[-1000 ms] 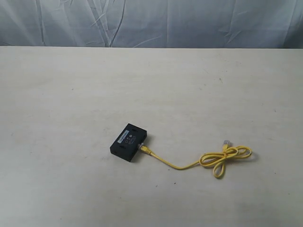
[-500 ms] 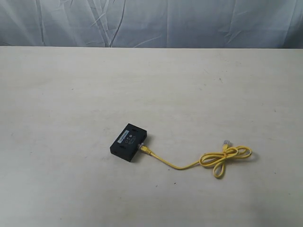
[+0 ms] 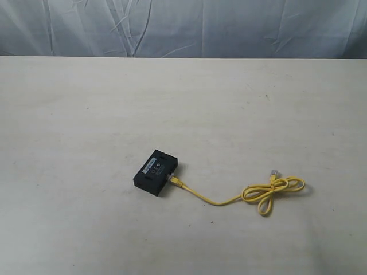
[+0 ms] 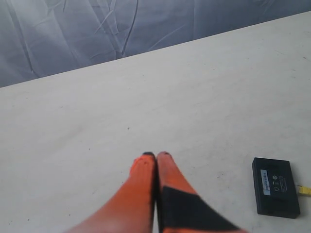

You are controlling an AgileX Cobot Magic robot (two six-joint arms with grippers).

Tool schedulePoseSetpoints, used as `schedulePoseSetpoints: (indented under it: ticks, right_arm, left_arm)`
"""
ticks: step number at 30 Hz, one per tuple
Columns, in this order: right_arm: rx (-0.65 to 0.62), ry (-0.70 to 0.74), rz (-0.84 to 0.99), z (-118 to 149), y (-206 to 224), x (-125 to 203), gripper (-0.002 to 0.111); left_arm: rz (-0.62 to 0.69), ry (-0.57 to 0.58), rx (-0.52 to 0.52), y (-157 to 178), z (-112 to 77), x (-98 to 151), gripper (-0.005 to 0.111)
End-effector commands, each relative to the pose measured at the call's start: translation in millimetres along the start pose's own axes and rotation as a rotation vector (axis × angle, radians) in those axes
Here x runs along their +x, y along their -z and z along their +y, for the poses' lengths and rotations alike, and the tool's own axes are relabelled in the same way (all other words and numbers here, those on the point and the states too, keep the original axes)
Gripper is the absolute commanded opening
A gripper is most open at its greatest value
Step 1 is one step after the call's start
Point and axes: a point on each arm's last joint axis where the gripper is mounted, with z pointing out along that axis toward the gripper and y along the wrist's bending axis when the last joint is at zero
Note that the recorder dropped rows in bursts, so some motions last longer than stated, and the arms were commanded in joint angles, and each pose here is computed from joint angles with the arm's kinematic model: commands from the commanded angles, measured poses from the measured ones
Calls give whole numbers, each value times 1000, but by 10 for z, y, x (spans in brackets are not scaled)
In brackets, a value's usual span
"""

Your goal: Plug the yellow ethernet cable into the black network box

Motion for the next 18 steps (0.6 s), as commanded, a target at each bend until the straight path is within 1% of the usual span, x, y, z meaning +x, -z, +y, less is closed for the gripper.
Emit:
schedulePoseSetpoints:
  ticks: [1,7,18]
  right_arm:
    - [7,8,-3,-4,-3,85,0]
    - [11,7,12,-7,-64,221,0]
    - [82,-12,1,-46,-62,211,0]
  left_arm:
    - [-13,3,-7,16,1,1,0]
    - [-13,3,-7,16,1,1,0]
    - [-13,3,-7,16,1,1,0]
